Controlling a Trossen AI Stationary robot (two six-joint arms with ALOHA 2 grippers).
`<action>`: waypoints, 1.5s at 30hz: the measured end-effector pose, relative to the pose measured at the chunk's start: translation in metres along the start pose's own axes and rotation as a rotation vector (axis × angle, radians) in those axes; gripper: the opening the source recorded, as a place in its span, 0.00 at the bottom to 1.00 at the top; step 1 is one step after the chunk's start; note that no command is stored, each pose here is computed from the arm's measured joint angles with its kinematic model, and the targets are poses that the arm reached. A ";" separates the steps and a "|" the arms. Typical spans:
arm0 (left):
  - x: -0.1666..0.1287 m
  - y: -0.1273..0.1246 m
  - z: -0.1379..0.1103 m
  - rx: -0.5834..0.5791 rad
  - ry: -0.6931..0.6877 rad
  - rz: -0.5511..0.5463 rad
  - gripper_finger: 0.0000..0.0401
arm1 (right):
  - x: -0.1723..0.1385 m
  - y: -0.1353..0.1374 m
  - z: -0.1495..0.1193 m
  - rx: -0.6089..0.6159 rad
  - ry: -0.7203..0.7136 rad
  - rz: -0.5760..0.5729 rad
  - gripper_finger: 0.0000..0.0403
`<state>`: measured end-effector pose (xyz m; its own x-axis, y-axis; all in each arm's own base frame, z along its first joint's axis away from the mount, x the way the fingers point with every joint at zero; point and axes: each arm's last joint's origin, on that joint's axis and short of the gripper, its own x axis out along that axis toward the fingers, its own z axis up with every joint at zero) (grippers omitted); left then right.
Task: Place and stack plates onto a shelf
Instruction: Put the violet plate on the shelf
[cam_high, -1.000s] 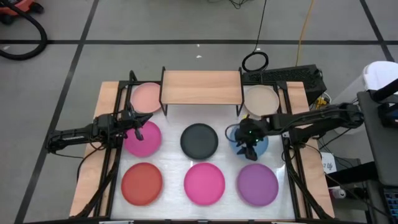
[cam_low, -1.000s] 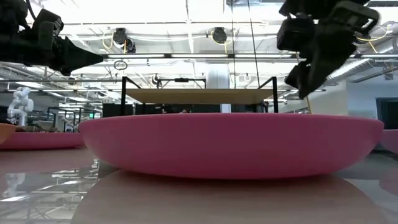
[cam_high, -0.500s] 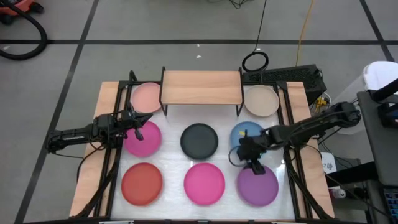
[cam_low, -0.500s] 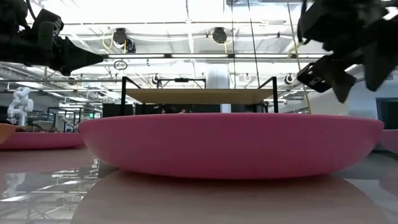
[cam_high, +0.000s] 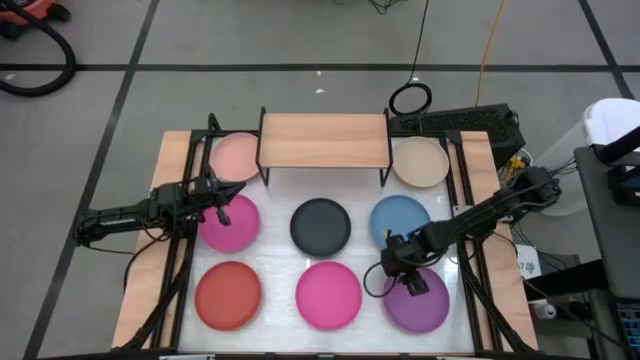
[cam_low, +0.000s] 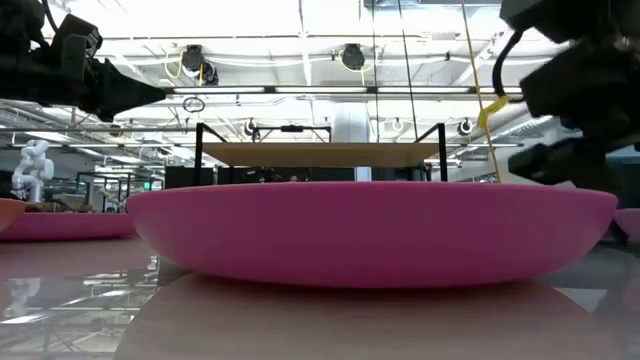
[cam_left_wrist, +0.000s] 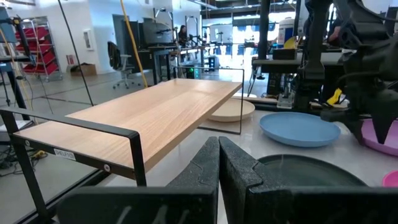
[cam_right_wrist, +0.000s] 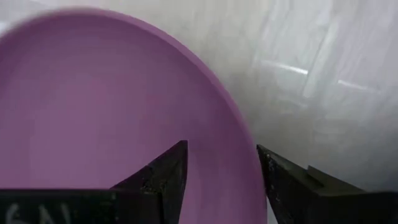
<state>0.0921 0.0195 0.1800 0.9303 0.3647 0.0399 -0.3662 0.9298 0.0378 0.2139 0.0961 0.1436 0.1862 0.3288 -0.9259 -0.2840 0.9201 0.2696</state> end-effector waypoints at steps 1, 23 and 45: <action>0.000 0.000 0.000 0.000 0.000 0.000 0.01 | 0.002 0.000 0.000 0.002 0.008 -0.001 0.43; 0.000 0.000 0.000 0.000 0.000 0.000 0.01 | -0.029 0.003 0.004 0.092 -0.158 0.021 0.01; 0.000 0.000 0.000 0.000 0.000 0.000 0.01 | -0.192 -0.155 0.010 0.578 -1.419 -0.559 0.00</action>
<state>0.0921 0.0195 0.1799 0.9303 0.3647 0.0397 -0.3662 0.9298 0.0379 0.2320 -0.1078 0.2817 0.8991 -0.4345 -0.0526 0.4225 0.8304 0.3633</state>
